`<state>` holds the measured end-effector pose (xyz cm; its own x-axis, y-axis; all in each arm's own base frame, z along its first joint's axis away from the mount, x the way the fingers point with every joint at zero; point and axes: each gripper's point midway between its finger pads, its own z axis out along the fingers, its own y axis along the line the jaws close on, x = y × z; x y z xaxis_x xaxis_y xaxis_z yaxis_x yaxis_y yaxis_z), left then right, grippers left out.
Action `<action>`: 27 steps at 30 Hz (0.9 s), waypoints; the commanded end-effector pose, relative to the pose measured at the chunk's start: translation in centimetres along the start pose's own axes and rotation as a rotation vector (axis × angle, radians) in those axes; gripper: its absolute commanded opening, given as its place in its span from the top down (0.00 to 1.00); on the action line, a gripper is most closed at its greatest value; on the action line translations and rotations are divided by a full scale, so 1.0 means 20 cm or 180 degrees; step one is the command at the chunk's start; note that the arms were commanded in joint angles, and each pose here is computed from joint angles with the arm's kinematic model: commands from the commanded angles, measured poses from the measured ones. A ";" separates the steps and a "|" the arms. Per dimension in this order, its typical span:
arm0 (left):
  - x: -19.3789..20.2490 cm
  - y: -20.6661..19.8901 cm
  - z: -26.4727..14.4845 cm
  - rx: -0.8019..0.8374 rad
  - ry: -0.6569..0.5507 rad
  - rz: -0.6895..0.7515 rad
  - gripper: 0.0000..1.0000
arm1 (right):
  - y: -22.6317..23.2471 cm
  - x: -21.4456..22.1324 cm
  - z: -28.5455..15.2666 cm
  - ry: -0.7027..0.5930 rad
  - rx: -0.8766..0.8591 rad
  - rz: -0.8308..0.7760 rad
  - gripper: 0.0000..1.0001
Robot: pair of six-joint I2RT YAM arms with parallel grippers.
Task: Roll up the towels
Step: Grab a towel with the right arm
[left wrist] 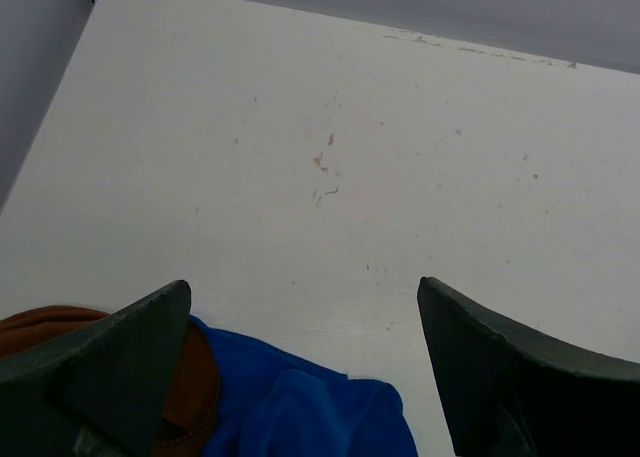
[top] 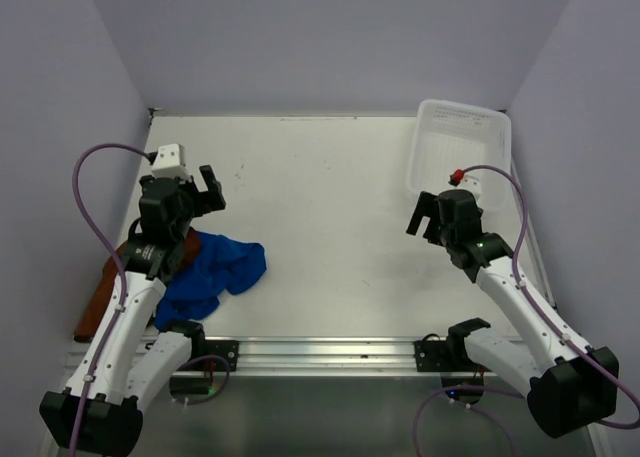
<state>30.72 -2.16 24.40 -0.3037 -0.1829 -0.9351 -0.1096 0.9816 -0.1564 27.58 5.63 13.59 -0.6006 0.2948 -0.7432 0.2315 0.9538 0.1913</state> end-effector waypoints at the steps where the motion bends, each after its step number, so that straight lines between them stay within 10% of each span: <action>1: -0.02 0.01 0.01 -0.0037 -0.0059 -0.0087 0.00 | 0.06 -0.10 -0.02 -0.0192 -0.0153 0.0056 0.01; 14: 0.11 0.13 0.08 -0.0610 0.0296 -0.0279 0.00 | 0.61 -0.08 -0.05 -0.0088 -0.1561 -0.0471 0.01; 27: -0.10 0.35 -0.15 -0.1289 -0.0479 -0.0558 0.00 | 1.55 0.64 -0.35 0.0782 -0.2993 -0.1279 0.04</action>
<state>28.26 3.33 24.72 -0.2076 -0.2802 -0.9372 -0.4387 0.8830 -0.1668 22.61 33.60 10.72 -0.7090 -0.1890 -0.6795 -0.5624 0.7329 0.3830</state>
